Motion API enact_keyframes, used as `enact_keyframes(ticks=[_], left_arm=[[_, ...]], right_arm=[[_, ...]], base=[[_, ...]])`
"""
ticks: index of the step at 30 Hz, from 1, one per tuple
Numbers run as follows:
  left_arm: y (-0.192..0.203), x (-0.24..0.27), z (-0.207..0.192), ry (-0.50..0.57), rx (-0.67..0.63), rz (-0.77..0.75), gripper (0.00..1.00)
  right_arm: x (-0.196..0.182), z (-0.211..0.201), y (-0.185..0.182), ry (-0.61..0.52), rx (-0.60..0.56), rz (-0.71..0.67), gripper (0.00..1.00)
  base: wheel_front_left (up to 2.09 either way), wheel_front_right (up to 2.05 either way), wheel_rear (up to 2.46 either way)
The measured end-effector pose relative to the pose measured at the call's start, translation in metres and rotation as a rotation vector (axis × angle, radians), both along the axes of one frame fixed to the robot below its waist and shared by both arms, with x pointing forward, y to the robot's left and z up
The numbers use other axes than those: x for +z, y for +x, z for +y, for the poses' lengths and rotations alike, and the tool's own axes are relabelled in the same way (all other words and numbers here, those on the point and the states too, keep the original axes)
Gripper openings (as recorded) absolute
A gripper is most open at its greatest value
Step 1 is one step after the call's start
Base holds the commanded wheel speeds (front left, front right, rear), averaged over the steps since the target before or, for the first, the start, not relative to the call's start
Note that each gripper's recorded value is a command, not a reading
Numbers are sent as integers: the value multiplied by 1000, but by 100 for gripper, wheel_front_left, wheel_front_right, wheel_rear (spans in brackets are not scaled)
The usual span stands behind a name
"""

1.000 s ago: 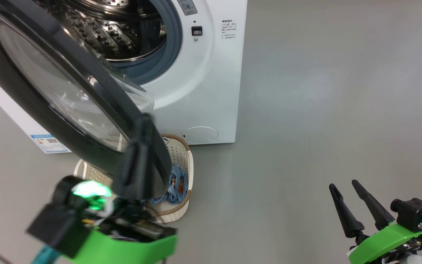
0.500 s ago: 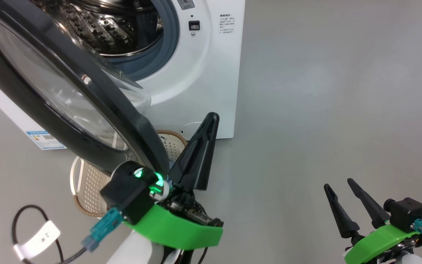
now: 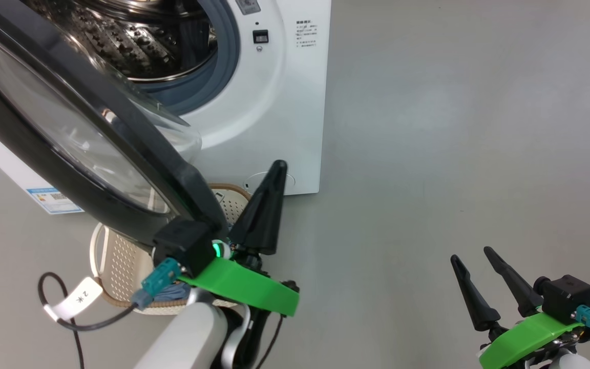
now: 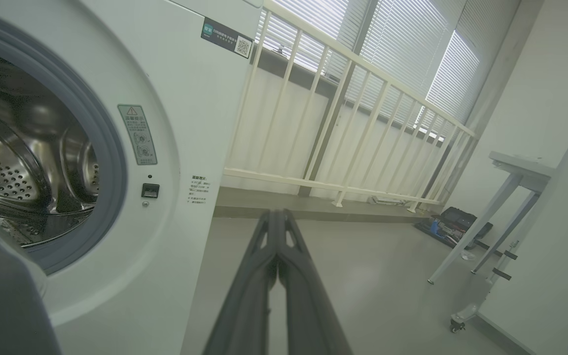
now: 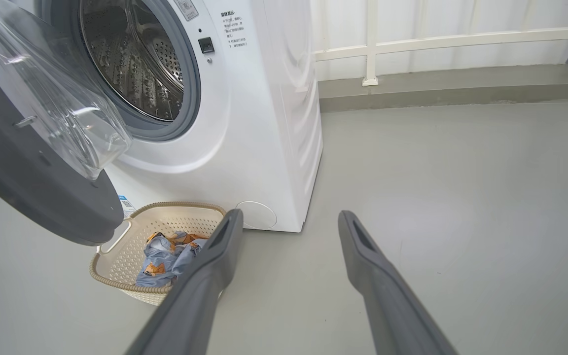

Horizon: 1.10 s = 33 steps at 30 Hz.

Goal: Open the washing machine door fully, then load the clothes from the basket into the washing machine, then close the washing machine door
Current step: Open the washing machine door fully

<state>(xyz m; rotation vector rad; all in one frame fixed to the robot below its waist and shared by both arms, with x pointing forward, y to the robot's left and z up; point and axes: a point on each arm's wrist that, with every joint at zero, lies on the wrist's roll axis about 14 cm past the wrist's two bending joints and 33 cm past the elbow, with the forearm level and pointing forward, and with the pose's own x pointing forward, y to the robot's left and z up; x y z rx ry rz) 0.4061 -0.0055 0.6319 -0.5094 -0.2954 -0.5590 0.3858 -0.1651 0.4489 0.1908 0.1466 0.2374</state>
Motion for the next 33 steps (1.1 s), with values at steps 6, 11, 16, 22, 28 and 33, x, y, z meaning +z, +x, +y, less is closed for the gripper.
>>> enact_keyframes(ticks=[6,11,16,22,28,33], left_arm=[[16,-21,13,15,51,68,0],[25,-27,23,18,85,90,0],[28,-33,27,22,102,109,0],[37,-49,40,35,145,155,0],[40,-58,47,39,168,182,0],[40,-65,50,42,174,200,0]], right_arm=[[3,-4,2,-1,-16,-10,100],[4,-6,3,-11,-25,-19,100],[6,-8,4,-18,-31,-27,100],[8,-9,7,-19,-38,-37,100],[8,-9,8,-18,-38,-38,100],[9,-8,9,-22,-37,-41,100]], base=[[0,0,0],[0,0,0],[0,0,0],[0,0,0],[0,0,0],[0,0,0]])
